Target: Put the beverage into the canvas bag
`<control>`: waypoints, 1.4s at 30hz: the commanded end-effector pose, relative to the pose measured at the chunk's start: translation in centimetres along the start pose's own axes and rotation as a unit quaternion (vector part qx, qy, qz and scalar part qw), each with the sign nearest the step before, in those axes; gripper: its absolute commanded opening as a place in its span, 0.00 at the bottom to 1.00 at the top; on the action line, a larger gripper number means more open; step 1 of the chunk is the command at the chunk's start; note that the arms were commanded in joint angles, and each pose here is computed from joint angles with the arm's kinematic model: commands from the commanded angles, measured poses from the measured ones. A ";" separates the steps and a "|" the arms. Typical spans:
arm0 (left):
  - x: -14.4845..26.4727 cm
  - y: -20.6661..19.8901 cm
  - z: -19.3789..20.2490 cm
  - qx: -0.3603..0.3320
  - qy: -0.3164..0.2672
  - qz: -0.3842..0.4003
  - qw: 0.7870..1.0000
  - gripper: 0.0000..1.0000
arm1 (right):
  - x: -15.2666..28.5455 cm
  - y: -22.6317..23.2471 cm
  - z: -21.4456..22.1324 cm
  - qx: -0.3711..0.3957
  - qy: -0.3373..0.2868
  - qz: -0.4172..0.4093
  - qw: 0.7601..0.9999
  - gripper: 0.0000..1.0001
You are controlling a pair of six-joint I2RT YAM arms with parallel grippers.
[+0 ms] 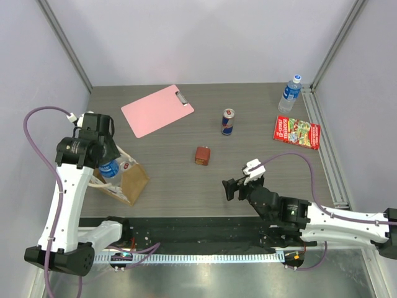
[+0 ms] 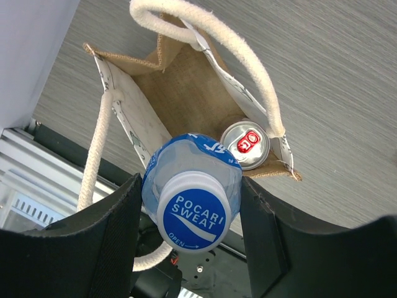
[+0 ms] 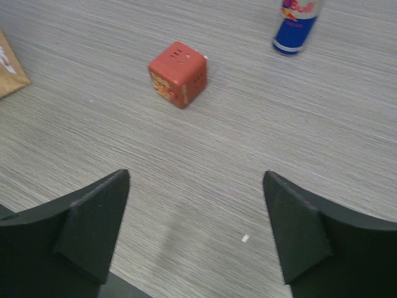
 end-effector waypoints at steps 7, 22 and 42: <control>0.6 -0.1 -2.0 0.044 -0.018 0.017 0.999 0.00 | -4.9 14.0 0.0 -0.101 0.053 -0.184 0.976 0.51; -3.4 -1.6 1.4 0.065 0.031 0.026 0.997 0.00 | -14.4 28.1 8.2 -0.182 0.161 -0.270 0.932 0.10; -6.0 -1.9 5.6 0.115 0.053 0.020 0.992 0.43 | -17.5 29.5 10.6 -0.178 0.151 -0.254 0.939 0.09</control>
Point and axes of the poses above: each gripper's point midway between its finger pads, its own x axis back along the fingers, its own y axis along the line the jaws close on, z = x × y, the point moved 2 cm from there along x, back along the fingers, and after that the axes turned 6 degrees about -x, right-handed, at the moved point
